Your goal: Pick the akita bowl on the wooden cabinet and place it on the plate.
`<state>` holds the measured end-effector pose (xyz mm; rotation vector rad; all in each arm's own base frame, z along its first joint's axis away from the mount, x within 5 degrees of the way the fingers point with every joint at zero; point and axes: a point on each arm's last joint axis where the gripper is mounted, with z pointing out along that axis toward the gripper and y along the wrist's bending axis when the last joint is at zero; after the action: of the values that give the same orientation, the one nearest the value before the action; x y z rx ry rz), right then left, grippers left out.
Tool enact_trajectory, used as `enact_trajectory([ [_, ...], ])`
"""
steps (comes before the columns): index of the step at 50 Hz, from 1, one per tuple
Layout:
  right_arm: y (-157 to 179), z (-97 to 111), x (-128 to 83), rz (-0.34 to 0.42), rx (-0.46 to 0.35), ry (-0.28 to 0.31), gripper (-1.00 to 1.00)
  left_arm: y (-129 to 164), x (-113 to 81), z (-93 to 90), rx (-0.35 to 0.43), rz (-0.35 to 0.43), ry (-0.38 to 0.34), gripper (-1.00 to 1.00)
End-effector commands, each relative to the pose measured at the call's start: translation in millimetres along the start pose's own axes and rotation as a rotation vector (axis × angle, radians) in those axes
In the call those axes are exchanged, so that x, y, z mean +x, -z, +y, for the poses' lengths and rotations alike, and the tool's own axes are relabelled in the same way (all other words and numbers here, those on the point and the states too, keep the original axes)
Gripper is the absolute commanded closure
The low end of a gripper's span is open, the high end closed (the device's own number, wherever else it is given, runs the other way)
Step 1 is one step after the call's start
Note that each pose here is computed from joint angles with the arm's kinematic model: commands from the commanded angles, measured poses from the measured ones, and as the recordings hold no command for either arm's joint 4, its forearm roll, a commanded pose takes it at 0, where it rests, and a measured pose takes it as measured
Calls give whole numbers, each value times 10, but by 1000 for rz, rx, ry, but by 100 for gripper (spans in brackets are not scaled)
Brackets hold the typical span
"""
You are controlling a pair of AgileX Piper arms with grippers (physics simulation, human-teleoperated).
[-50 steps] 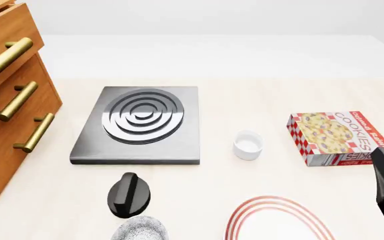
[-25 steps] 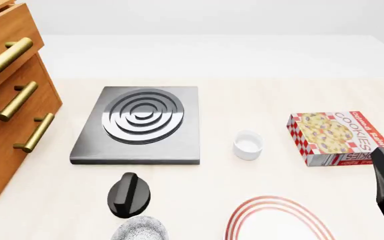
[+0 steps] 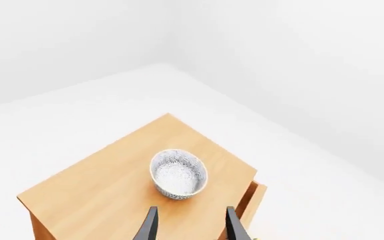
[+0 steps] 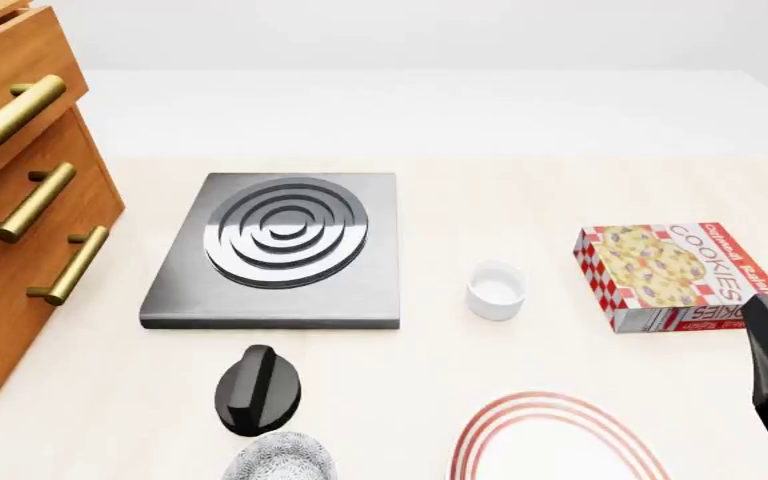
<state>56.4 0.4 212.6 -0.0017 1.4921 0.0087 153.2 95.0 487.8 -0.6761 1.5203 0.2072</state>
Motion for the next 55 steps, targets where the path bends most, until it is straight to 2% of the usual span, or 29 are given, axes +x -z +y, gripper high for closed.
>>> enact_trajectory([
  [1, 0, 0, 0, 0, 0, 0, -100, -127, -48, 95, -52, -12, 21, -100],
  [21, 0, 0, 0, 0, 0, 0, -100, -238, -176, 136, -81, -33, 23, -100],
  [37, 0, 0, 0, 0, 0, 0, -100, -579, -121, 252, -124, 13, 53, -100],
  [55, 0, 0, 0, 0, 0, 0, -100, -796, -64, 315, -146, 53, 86, -100],
])
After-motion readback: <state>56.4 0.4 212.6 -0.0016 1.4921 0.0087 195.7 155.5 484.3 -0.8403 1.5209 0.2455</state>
